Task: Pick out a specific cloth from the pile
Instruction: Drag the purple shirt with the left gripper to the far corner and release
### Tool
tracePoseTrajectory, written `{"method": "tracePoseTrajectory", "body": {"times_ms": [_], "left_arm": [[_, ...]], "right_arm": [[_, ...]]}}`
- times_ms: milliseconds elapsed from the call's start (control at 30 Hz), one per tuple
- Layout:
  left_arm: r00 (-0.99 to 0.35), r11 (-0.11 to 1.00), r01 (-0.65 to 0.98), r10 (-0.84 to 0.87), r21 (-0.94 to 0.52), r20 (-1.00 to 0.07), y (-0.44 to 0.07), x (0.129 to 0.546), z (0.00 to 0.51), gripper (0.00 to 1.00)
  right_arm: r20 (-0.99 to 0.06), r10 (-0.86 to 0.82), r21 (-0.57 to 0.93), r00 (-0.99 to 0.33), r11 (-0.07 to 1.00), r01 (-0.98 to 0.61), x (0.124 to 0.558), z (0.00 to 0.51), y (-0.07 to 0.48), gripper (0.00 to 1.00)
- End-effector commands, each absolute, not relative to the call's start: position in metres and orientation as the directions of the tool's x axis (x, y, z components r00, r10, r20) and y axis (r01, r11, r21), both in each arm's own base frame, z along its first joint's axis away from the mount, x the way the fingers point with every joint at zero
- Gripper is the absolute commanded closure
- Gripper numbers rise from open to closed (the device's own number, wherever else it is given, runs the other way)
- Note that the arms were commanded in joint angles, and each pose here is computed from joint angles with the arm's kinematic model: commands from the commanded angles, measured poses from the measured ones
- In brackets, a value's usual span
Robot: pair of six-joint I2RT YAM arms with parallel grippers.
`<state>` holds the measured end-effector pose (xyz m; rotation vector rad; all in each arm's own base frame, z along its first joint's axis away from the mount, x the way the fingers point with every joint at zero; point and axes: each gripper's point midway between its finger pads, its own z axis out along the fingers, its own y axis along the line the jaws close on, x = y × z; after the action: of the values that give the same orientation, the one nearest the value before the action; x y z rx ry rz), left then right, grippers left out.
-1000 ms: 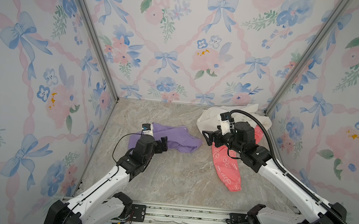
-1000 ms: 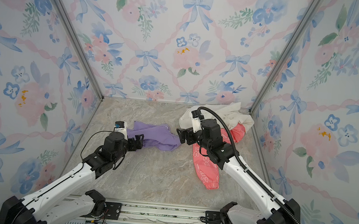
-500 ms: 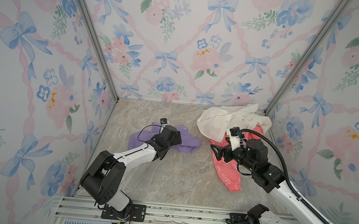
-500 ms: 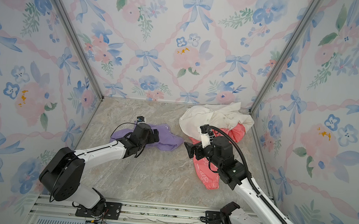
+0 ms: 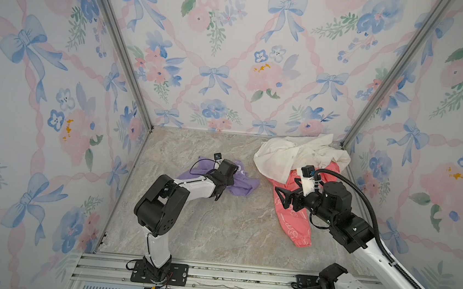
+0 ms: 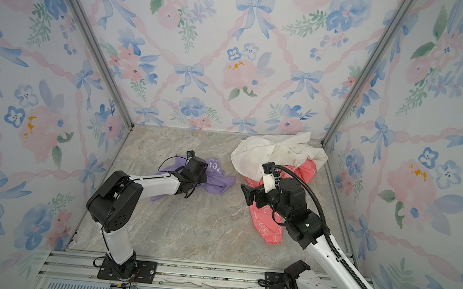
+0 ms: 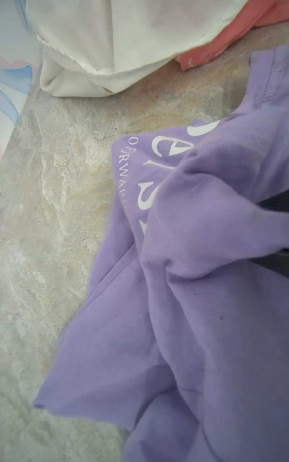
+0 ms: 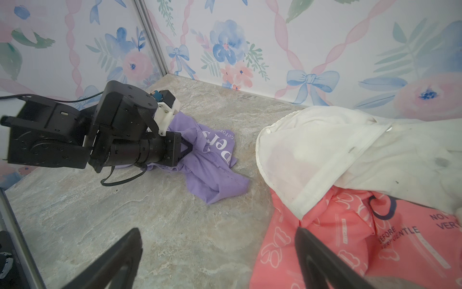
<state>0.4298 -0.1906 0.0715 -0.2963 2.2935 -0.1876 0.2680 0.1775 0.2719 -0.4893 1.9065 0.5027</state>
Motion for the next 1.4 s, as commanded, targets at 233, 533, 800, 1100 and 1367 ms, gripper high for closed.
{"method": "tracePoseTrajectory", "body": {"times_ms": [233, 533, 800, 1100, 1367], "left_arm": [[-0.341, 0.922, -0.203, -0.383, -0.331, -0.858, -0.115, 0.475, 0.231, 1.0], [-0.058, 0.909, -0.259, -0.351, -0.325, -0.935, -0.042, 0.497, 0.379, 1.0], [-0.049, 0.911, -0.354, -0.244, -0.212, -0.968, -0.021, 0.503, 0.385, 1.0], [-0.094, 0.9, -0.402, -0.223, -0.168, -0.97, -0.002, 0.471, 0.358, 0.22], [-0.067, 0.898, -0.387, -0.253, -0.208, -0.965, 0.009, 0.409, 0.353, 0.02]], "right_arm": [[-0.928, -0.08, 0.131, -0.365, 0.844, -0.52, 0.269, 0.278, 0.168, 0.03], [-0.932, -0.064, 0.14, -0.357, 0.844, -0.517, 0.265, 0.284, 0.166, 0.03], [-0.929, -0.082, 0.124, -0.361, 0.85, -0.512, 0.259, 0.278, 0.159, 0.03], [-0.916, -0.085, 0.117, -0.393, 0.879, -0.462, 0.26, 0.268, 0.147, 0.03], [-0.921, -0.054, 0.132, -0.385, 0.888, -0.44, 0.264, 0.266, 0.143, 0.03]]}}
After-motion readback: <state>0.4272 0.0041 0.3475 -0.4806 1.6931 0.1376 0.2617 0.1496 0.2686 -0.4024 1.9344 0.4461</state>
